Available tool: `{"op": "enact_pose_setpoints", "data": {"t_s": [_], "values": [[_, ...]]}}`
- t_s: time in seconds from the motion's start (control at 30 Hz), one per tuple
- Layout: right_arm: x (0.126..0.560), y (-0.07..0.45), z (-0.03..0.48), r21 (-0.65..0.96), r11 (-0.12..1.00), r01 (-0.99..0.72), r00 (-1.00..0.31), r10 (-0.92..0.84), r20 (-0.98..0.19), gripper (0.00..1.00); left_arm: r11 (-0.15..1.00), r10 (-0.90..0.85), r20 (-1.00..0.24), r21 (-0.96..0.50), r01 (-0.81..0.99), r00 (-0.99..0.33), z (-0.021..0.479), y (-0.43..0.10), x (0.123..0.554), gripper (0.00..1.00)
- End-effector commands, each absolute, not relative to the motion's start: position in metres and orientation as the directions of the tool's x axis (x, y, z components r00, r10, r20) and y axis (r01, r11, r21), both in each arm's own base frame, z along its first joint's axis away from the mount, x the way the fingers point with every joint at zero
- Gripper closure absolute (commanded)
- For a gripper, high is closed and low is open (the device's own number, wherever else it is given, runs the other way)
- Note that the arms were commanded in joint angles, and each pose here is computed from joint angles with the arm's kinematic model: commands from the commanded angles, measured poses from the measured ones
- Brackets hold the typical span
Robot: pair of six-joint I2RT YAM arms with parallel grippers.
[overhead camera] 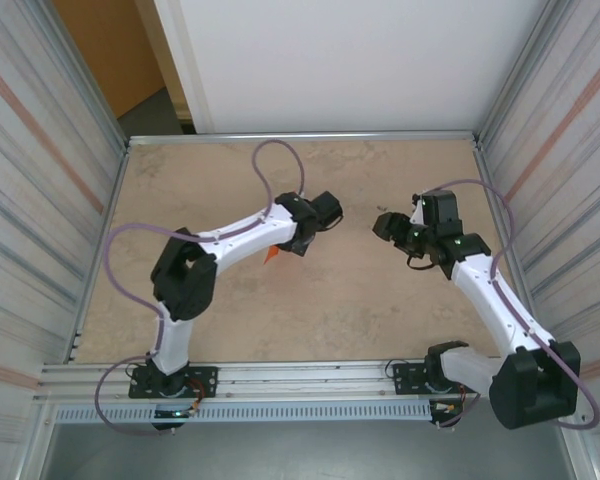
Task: Fold a paper plane with a square sheet of paper (pick it up from the middle)
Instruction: Turn over the paper at the center of the table, then rotate the paper at the center of the table.
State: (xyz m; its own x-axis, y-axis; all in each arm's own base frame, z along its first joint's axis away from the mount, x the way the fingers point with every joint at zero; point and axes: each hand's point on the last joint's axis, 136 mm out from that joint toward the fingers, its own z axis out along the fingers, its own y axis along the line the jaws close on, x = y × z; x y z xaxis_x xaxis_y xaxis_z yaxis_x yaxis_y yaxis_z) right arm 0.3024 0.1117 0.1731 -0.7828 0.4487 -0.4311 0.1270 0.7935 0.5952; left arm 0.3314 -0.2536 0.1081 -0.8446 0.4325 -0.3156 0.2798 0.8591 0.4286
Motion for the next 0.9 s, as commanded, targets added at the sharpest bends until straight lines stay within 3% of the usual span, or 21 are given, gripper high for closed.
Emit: {"op": "enact_pose_setpoints", "data": {"t_s": [0.0, 0.2, 0.33, 0.5, 0.7, 0.87], "values": [[0.29, 0.098, 0.164, 0.58, 0.788, 0.206, -0.765, 0.499, -0.407, 0.39, 0.873, 0.426, -0.308, 0.388, 0.297, -0.851, 0.102, -0.267, 0.33, 0.85], [0.277, 0.098, 0.152, 0.591, 0.769, 0.245, -0.773, 0.523, -0.36, 0.38, 0.934, 0.341, -0.379, 0.034, 0.355, -0.86, 0.098, -0.325, 0.318, 0.53], [0.275, 0.107, 0.144, 0.593, 0.769, 0.239, -0.8, 0.502, -0.328, 0.38, 0.922, 0.252, -0.43, -0.165, 0.35, -0.867, 0.12, -0.33, 0.314, 0.45], [0.276, 0.132, 0.144, 0.54, 0.826, 0.165, -0.845, 0.4, -0.354, 0.34, 0.897, 0.067, -0.44, -0.367, 0.247, -0.896, 0.132, -0.296, 0.321, 0.39], [0.286, 0.191, 0.139, 0.514, 0.854, 0.073, -0.878, 0.3, -0.374, 0.32, 0.893, -0.137, -0.422, -0.444, 0.073, -0.896, 0.122, -0.223, 0.322, 0.23], [0.3, 0.26, 0.127, 0.517, 0.856, -0.004, -0.906, 0.216, -0.364, 0.39, 0.886, -0.249, -0.418, -0.463, -0.031, -0.874, 0.112, -0.171, 0.307, 0.12]]}}
